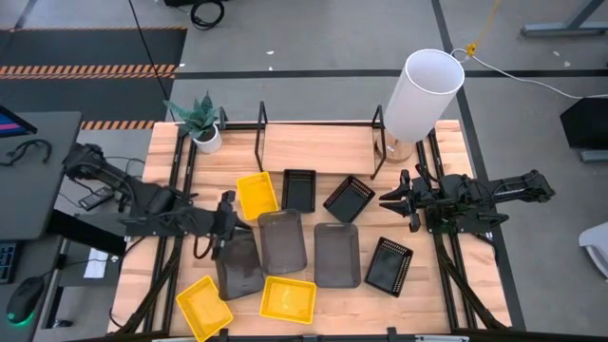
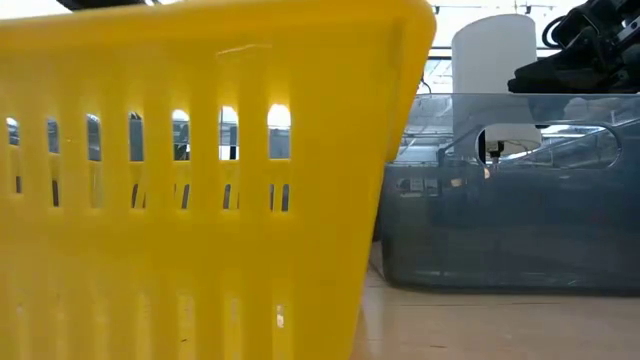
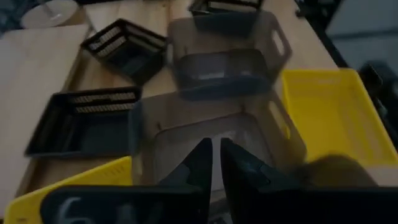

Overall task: Stack baskets on shelf by color
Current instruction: Stack the left gray bin on the middle gray bin

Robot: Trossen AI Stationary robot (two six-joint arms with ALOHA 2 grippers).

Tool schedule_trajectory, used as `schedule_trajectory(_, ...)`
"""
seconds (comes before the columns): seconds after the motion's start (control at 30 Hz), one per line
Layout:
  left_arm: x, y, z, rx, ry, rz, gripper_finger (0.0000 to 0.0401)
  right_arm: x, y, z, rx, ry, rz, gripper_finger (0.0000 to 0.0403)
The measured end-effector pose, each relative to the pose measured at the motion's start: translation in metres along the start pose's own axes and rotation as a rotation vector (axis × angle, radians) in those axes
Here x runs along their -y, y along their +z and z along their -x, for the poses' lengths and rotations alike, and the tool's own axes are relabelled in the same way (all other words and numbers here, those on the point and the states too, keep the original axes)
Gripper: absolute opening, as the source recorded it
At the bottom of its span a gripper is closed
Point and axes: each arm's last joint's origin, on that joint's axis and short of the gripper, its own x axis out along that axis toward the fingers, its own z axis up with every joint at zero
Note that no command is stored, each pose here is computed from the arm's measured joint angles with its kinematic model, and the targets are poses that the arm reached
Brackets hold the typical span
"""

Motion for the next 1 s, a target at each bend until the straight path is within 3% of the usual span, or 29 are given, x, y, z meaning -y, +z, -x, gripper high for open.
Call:
schedule_trajectory(0.13,-0.003,0.001,-0.004,-0.018,-0.013,0.212,0.0038,0.000,0.000,0.000,0.000,0.000,0.000,0.0098)
schedule_trajectory(0.33,0.009,-0.002,-0.009,-0.121,-0.066,0.362,0.0038,0.000,0.000,0.000,0.001,0.001,0.000,0.0098)
schedule_trajectory(0.47,0.021,0.009,-0.013,-0.264,-0.027,0.385,0.0038,0.000,0.000,0.000,0.003,0.001,0.000,0.0098)
schedule_trajectory(0.6,0.039,0.022,-0.019,-0.431,0.022,0.333,0.0038,0.000,0.000,0.000,0.002,0.001,0.000,0.0098)
schedule_trajectory(0.73,0.065,0.033,-0.031,-0.528,-0.024,0.310,0.0048,0.000,0.000,0.000,0.002,0.001,0.000,0.0098)
schedule_trajectory(1.0,0.117,0.036,-0.052,-0.722,-0.045,0.373,0.0127,0.000,0.000,0.000,0.002,0.001,0.000,0.0098)
